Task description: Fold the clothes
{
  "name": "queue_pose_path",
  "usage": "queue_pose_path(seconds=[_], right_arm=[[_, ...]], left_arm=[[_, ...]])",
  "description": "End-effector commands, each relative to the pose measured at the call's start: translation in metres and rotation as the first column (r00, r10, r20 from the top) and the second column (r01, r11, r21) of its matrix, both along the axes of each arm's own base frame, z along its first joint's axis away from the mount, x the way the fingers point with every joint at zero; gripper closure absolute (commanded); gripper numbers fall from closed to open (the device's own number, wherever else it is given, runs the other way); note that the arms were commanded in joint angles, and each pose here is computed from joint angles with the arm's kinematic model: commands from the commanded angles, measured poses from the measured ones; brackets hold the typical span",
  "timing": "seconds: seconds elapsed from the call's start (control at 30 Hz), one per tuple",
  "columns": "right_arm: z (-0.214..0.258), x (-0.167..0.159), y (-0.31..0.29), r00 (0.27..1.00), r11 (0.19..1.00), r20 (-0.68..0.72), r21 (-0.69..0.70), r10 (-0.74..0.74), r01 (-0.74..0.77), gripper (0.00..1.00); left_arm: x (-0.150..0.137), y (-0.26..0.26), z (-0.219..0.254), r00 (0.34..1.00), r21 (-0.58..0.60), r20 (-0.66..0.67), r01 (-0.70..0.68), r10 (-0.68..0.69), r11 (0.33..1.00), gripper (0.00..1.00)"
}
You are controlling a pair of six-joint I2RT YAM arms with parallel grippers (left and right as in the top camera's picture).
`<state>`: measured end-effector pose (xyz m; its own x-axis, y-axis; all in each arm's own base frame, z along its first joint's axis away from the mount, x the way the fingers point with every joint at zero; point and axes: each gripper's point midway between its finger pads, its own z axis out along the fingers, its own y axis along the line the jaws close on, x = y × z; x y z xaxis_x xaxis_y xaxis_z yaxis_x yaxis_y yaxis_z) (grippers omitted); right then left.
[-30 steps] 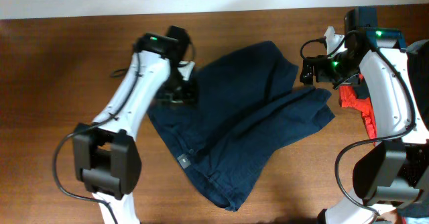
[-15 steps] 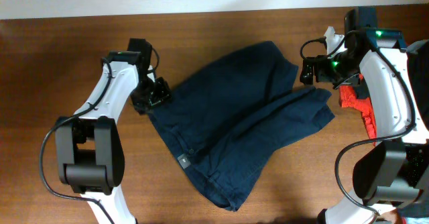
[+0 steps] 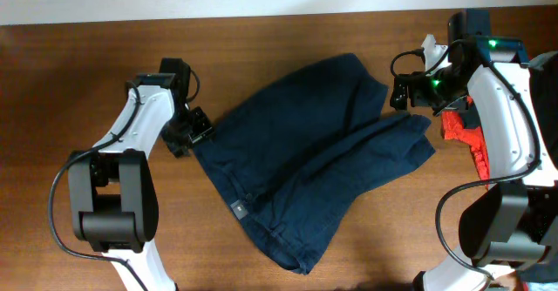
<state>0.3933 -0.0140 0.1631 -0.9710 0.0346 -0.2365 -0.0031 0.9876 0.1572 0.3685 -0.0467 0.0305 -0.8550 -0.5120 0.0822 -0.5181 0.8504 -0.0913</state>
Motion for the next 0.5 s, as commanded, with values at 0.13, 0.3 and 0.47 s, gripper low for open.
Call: queue_pose_path(seconds=[0.13,0.3,0.47], right_arm=[[-0.003,-0.001,-0.003,1.0,1.0,-0.012,-0.003,-0.013,0.013,0.01],[-0.003,-0.001,-0.003,1.0,1.0,-0.012,-0.003,-0.013,0.013,0.01],[-0.003,-0.001,-0.003,1.0,1.0,-0.012,-0.003,-0.013,0.013,0.01]], left_arm=[[0.005,0.002,0.0,0.999,0.005,0.033,-0.038,0.038,0.999,0.44],[0.01,0.002,-0.003,0.998,0.003,0.056,-0.038,0.038,0.999,0.44],[0.006,0.002,-0.012,0.998,0.002,0.053,-0.039,0.039,0.999,0.47]])
